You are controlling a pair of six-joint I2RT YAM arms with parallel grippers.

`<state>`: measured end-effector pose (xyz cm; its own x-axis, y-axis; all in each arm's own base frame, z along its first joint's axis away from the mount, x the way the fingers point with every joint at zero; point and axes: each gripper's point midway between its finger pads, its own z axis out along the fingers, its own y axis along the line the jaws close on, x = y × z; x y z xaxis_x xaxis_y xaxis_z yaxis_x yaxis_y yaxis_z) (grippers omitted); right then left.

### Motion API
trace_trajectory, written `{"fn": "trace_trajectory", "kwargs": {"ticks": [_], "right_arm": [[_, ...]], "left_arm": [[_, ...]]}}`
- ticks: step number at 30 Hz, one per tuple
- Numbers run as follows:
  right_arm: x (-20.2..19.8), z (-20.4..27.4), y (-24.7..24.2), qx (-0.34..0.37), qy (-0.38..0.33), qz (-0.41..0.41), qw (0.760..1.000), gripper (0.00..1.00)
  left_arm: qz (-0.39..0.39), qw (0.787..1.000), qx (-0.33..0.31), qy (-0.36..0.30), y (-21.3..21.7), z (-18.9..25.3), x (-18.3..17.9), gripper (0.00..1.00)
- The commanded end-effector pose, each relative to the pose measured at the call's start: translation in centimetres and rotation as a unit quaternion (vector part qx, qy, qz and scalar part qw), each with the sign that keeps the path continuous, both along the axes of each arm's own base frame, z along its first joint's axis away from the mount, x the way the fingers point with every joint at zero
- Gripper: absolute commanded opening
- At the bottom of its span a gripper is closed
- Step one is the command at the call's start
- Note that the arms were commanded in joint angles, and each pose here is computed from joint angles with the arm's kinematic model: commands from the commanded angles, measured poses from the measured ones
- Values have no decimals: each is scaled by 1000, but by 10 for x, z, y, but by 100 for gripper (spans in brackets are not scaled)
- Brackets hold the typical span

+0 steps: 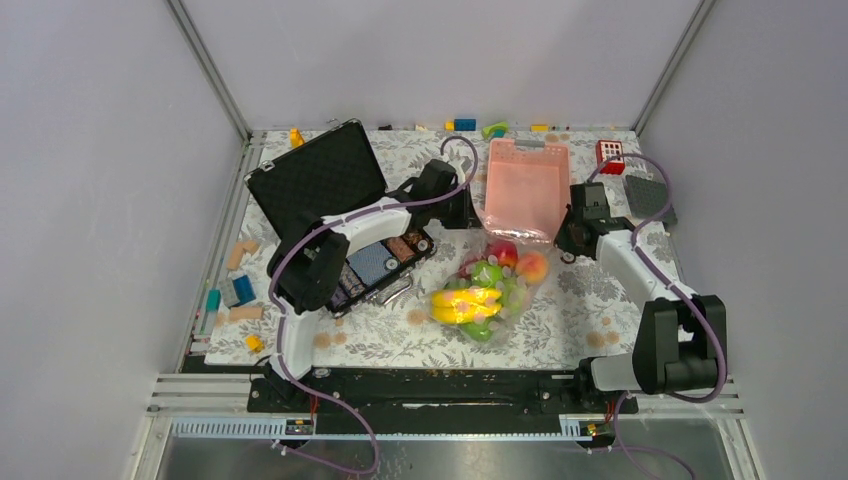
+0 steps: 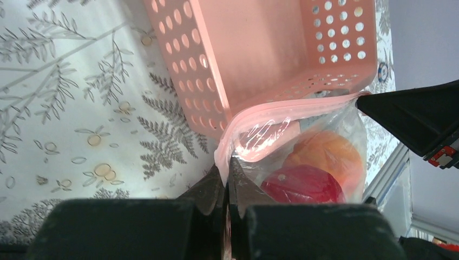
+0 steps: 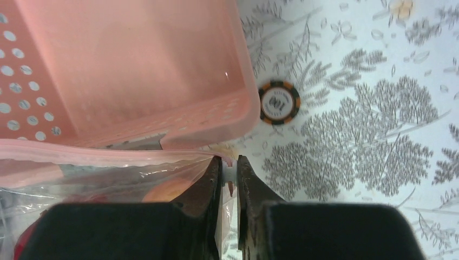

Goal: Place the food in the zip-top bag and seal the zipper
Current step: Place the zipper food storage bag at the center of the board.

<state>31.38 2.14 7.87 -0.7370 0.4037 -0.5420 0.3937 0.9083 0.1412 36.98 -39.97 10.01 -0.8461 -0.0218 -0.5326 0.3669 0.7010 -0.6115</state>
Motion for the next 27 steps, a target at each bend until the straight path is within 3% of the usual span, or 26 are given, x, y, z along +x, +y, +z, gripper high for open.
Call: {"fn": "trace_trajectory", "kwargs": {"ticks": [1, 5, 6, 9, 13, 15, 19, 23, 27], "right_arm": [[55, 40, -20, -47, -92, -6, 995, 0], [55, 40, -21, -50, -76, -1, 996, 0], [49, 38, -19, -43, -70, 4, 997, 0], [24, 29, -10, -16, -47, 10, 999, 1], [-20, 14, 8, 44, -23, 11, 999, 2], [-41, 11, 11, 61, -18, 1, 998, 2], [-77, 3, -2, 43, 0, -33, 999, 0], [-118, -4, -25, -3, 26, -82, 996, 0], [-139, -17, -32, 3, -1, -126, 992, 10]], "left_arm": [[44, 997, -6, -58, 9, 26, 44, 0], [50, 997, 2, -66, 14, 32, 48, 0], [45, 997, 1, -66, 14, 33, 45, 7], [18, 998, -12, -61, 17, 39, 23, 36], [7, 996, -30, -85, 28, 62, 0, 68], [6, 994, -38, -100, 34, 79, -9, 97], [15, 990, -52, -130, 50, 116, -26, 99], [60, 986, -23, -154, 83, 135, -36, 99], [145, 973, -2, -181, 130, 151, -49, 99]]}}
